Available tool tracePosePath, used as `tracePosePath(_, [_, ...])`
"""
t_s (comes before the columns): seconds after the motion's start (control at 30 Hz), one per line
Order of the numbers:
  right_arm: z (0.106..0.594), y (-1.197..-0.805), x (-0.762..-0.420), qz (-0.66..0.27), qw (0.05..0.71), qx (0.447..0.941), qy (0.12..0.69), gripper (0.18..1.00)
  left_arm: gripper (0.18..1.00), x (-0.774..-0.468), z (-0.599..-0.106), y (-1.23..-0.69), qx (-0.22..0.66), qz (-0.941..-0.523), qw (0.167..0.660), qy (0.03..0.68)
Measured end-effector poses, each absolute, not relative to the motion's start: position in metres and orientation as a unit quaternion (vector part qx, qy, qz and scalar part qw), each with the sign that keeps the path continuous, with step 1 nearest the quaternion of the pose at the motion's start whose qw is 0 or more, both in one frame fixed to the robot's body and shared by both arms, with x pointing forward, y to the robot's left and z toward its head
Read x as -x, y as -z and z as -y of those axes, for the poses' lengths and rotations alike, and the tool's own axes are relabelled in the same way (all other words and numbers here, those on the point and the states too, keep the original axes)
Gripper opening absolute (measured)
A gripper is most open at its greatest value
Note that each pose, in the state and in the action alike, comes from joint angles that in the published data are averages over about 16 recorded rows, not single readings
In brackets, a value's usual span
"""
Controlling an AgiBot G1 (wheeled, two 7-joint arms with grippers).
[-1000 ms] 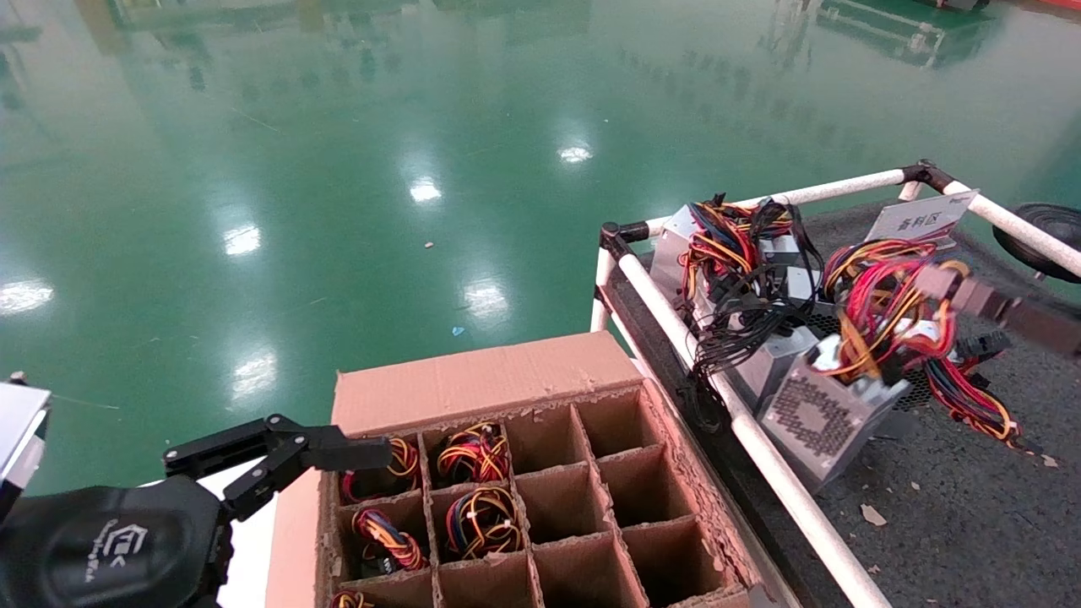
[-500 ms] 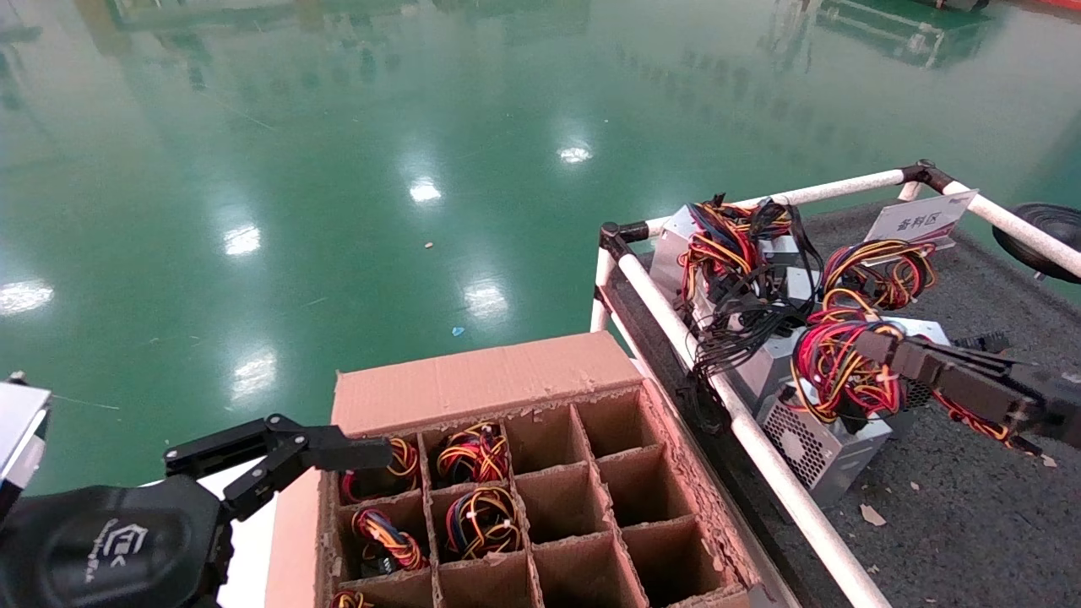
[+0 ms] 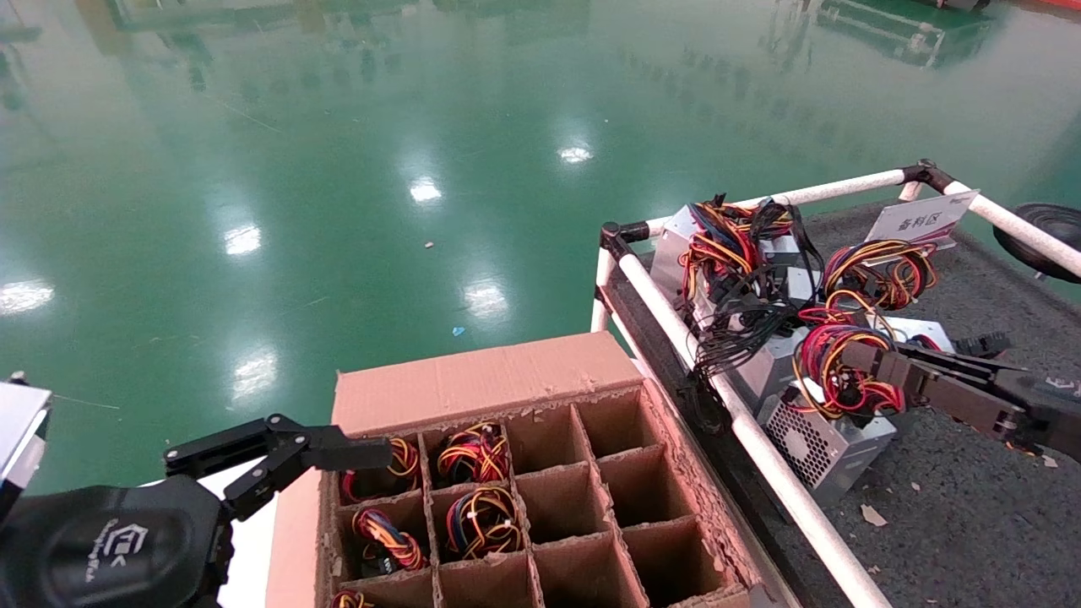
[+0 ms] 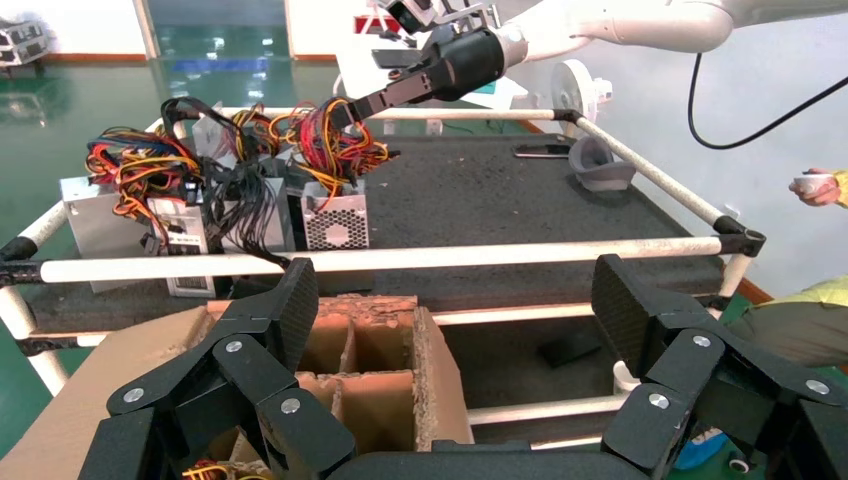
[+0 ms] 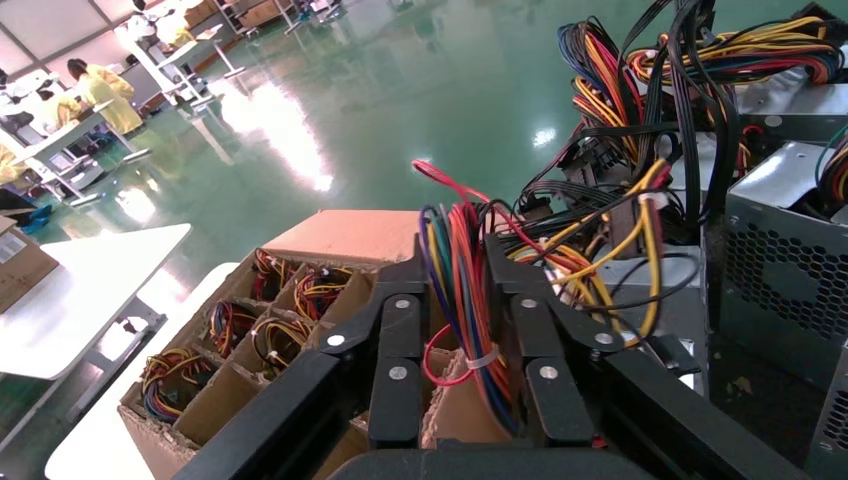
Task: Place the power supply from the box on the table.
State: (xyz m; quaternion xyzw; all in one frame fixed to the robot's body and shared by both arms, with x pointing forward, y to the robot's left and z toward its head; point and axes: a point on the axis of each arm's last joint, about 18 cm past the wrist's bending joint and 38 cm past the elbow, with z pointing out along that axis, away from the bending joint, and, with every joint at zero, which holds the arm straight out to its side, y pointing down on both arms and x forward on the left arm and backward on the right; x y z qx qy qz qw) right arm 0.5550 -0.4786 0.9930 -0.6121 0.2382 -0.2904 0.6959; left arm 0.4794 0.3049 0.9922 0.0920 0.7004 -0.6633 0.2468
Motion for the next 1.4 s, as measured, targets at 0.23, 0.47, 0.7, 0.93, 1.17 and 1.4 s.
tracePosePath(0.23, [0.486, -0.995, -0.551, -0.243, 0.692, 0.609, 0.301, 0.350, 1.001, -0.479, -0.305, -0.992, -0.092, -0.700, 0.247, 0.663])
tracePosePath(0.47, [0.498, -0.998, -0.545, -0.247, 0.683, 0.609, 0.319, 0.484, 1.001, -0.479, -0.305, -0.992, -0.092, -0.700, 0.247, 0.663])
tracePosePath(0.7, [0.511, -1.000, -0.537, -0.251, 0.668, 0.612, 0.340, 0.643, 1.001, -0.479, -0.305, -0.992, -0.092, -0.700, 0.247, 0.663])
tracePosePath(0.93, [0.523, -1.002, -0.532, -0.253, 0.654, 0.615, 0.361, 0.799, 1.001, -0.479, -0.305, -0.992, -0.092, -0.700, 0.247, 0.663])
tracePosePath(1.17, [0.530, -1.011, -0.529, -0.250, 0.648, 0.611, 0.379, 0.913, 1.001, -0.479, -0.305, -0.992, -0.092, -0.700, 0.247, 0.663])
tracePosePath(1.4, [0.523, -1.028, -0.533, -0.234, 0.661, 0.602, 0.381, 0.975, 1.001, -0.479, -0.305, -0.992, -0.092, -0.700, 0.247, 0.663])
